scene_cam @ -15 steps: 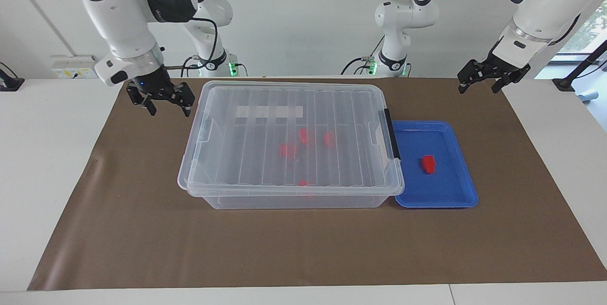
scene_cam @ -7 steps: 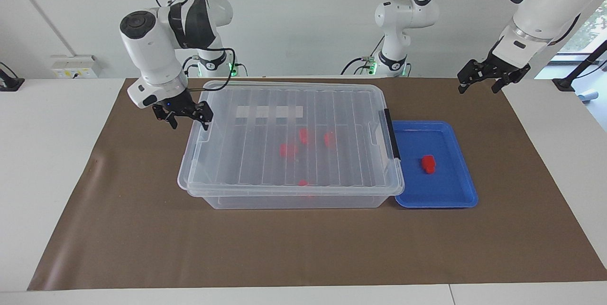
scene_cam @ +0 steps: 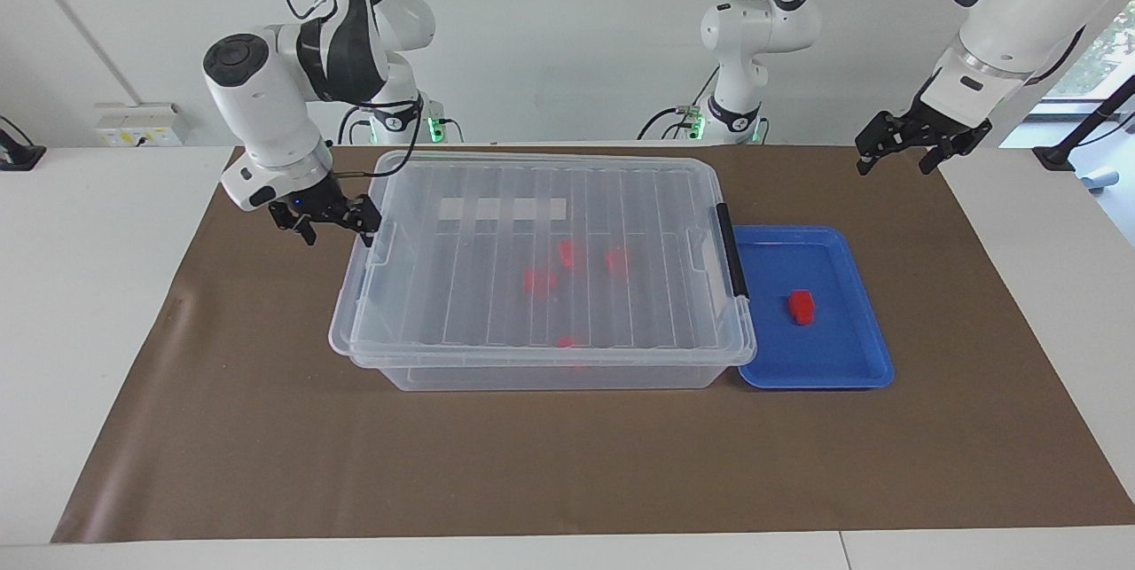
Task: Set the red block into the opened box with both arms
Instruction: 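Slide the lid away from the tray while the left gripper reaches the block, then grasp the red block on the blue tray with the left gripper and lift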
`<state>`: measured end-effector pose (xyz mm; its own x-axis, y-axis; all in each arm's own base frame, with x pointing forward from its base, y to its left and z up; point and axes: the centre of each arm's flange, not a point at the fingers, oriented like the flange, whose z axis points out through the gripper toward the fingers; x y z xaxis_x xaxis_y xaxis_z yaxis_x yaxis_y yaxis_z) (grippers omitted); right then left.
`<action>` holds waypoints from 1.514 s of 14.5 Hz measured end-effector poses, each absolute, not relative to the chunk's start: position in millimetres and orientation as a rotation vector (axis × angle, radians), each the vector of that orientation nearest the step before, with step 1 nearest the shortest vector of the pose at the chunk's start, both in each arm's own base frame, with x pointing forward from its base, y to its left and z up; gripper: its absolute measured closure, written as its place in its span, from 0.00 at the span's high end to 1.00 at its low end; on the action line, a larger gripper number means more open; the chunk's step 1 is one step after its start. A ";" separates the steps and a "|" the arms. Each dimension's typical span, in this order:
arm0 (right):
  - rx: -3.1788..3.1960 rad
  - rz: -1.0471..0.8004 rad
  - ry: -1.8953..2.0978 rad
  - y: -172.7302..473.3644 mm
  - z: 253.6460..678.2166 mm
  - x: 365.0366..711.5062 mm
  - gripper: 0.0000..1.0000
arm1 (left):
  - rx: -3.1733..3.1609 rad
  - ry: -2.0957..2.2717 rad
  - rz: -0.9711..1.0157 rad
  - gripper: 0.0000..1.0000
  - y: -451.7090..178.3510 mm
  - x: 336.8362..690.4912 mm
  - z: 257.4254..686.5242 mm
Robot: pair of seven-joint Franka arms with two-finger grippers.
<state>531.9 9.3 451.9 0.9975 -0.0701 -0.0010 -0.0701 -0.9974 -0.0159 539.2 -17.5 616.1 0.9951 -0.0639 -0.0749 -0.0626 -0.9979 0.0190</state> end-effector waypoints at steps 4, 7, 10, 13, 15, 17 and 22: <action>-3.125 -0.010 0.060 -17.7 449.5 531.1 1.00 | 3.121 -0.105 -0.118 1.00 -19.8 539.1 616.1; -3.127 -0.023 0.004 -35.7 450.0 530.8 1.00 | 3.122 -0.115 -0.094 1.00 -23.2 541.1 613.9; -3.127 -0.026 -0.048 -57.5 449.9 529.0 1.00 | 3.124 -0.120 0.004 1.00 -25.1 544.4 595.5; -3.128 -0.032 -0.078 -77.0 450.2 526.8 1.00 | 3.124 -0.142 0.033 1.00 -31.2 537.3 559.2; -3.130 -0.037 -0.077 -85.6 450.8 525.8 1.00 | 3.123 -0.166 0.068 1.00 -39.7 537.0 532.6; -3.131 -0.039 -0.078 -93.3 451.1 524.7 1.00 | 3.121 -0.177 0.087 1.00 -44.0 536.2 505.4; -3.136 -0.069 -0.142 -123.1 452.9 520.5 1.00 | 3.117 -0.216 0.094 1.00 -58.7 540.5 434.6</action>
